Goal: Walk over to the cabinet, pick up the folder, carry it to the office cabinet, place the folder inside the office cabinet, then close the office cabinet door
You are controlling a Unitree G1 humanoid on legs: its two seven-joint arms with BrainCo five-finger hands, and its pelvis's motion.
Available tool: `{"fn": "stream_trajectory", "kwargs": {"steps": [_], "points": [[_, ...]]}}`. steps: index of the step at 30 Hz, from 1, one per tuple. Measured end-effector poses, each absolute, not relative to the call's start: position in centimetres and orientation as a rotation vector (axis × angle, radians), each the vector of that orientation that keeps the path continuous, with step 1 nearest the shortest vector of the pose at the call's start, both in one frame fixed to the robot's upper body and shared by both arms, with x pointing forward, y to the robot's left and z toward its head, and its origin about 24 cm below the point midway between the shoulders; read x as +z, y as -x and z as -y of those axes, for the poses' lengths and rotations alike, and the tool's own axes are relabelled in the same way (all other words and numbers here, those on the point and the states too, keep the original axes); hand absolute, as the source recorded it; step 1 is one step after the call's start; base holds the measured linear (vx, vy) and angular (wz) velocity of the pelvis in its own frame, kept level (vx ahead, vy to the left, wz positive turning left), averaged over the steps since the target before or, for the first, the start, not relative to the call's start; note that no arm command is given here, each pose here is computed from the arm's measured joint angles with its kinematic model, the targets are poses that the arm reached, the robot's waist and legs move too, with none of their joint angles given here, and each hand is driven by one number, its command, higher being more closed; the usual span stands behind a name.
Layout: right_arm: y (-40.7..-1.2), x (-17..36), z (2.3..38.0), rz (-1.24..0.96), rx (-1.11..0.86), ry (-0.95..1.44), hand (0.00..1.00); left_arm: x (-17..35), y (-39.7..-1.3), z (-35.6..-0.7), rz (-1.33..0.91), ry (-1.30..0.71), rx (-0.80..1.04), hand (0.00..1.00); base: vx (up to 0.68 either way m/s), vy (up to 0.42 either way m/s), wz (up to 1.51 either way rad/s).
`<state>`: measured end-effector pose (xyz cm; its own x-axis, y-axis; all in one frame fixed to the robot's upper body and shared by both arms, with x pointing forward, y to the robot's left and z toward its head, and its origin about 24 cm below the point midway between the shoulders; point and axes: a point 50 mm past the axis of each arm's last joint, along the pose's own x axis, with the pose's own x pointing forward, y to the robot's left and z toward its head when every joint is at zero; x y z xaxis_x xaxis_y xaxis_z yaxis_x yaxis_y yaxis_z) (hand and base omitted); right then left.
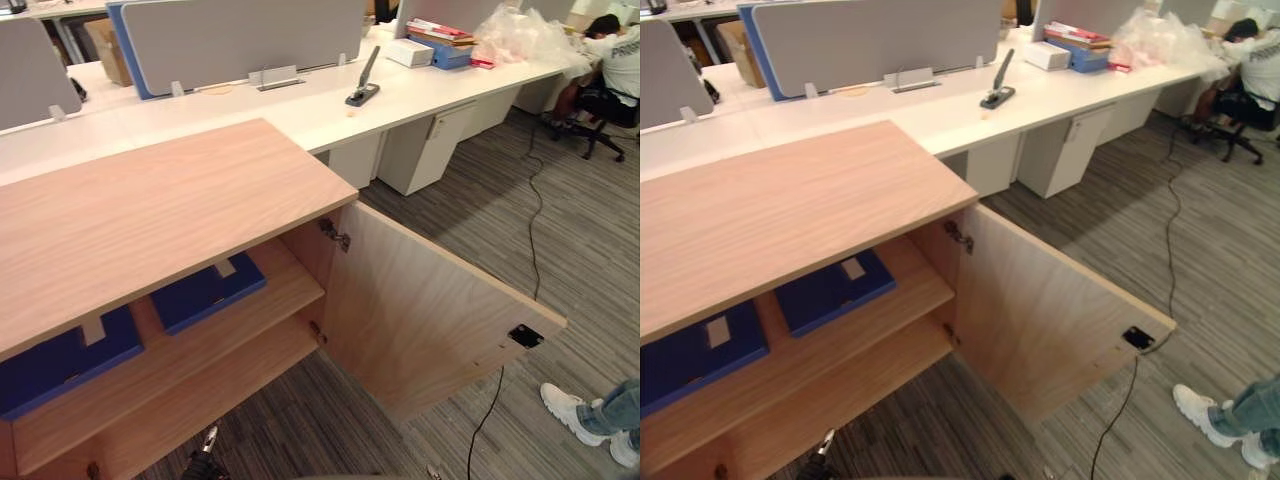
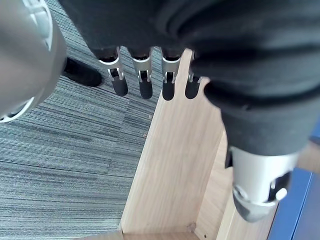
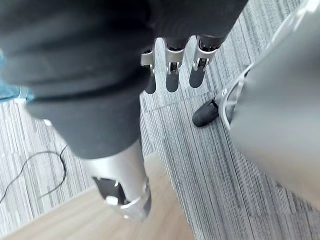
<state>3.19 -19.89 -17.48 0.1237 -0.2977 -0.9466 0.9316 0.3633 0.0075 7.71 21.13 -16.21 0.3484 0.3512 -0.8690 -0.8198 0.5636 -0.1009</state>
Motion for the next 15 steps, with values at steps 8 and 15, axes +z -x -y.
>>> {"fn": "stream_trajectory", "kwargs": {"steps": [8,15], "points": [[-4.5,-17.0,21.5,-0.981,-1.101,-0.752,0.0,-16.6,-5.9,-21.1,-0.967,0.614,0.865,0.0,0.0,-0.002,-0.33],[-10.3,-13.1,27.1,-0.624,-1.121,-0.647,0.0,-16.9,-4.2,-21.0,-0.983,0.685,0.966,0.0,0.02,0.002,-0.29]]}}
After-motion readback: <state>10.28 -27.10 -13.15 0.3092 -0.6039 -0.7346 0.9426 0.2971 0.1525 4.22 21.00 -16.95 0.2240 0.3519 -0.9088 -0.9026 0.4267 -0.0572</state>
